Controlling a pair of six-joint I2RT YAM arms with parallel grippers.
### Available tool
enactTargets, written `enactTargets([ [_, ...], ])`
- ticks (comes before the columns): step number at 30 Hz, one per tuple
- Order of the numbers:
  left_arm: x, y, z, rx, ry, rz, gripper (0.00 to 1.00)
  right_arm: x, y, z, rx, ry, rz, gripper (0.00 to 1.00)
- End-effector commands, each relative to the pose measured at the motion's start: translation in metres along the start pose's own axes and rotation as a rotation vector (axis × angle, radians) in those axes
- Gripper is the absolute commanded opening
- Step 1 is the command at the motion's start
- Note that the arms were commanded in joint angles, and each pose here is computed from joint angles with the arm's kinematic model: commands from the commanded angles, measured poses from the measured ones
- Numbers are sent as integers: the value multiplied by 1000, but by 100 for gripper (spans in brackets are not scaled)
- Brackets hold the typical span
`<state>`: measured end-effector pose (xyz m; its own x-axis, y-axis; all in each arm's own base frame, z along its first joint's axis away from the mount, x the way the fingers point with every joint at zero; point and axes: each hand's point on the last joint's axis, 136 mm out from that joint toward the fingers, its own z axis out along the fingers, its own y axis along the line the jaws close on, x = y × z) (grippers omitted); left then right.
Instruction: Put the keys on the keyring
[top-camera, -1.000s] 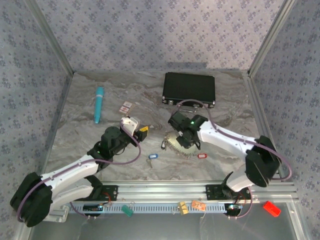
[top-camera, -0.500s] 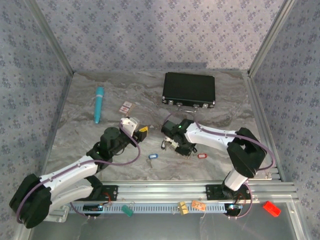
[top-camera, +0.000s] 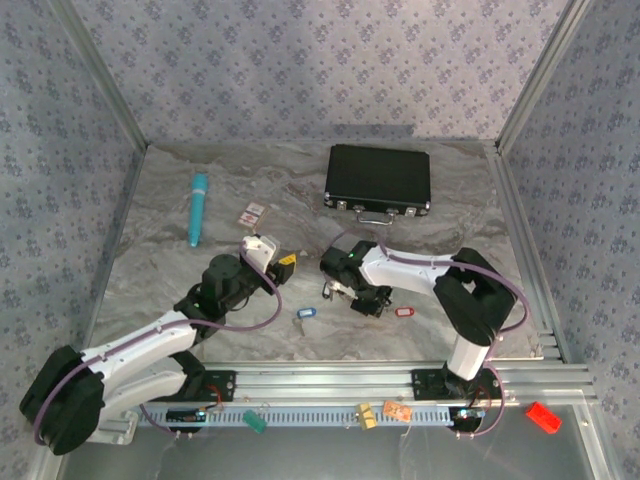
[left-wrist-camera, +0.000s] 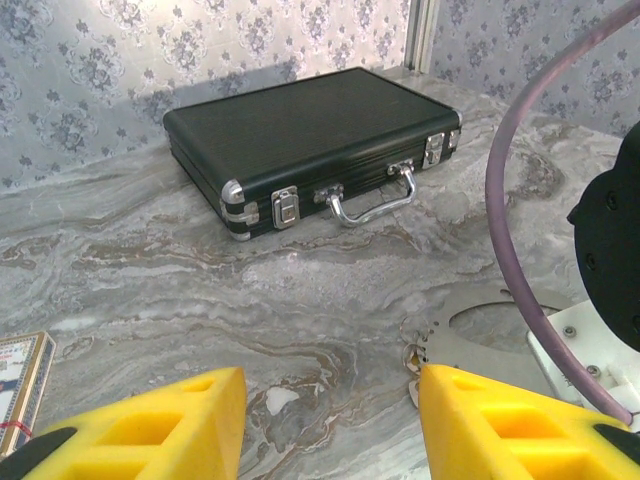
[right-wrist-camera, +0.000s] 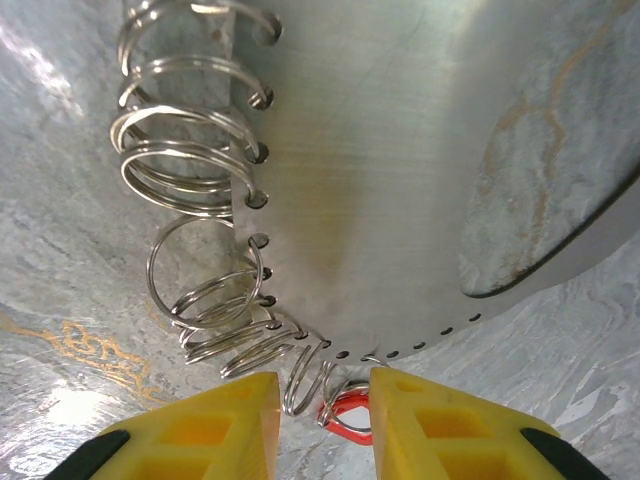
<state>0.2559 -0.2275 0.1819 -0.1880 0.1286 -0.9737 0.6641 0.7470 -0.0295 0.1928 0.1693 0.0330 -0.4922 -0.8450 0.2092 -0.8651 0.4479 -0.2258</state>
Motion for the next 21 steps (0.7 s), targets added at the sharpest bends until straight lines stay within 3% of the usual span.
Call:
enactTargets([
  [1,-9,0,1,2,-20,15,49,7,4,4,-32,59,-18,31],
  [21,-10,1,0,-2,-22,17,49,9,3,11,-17,102,-9,31],
])
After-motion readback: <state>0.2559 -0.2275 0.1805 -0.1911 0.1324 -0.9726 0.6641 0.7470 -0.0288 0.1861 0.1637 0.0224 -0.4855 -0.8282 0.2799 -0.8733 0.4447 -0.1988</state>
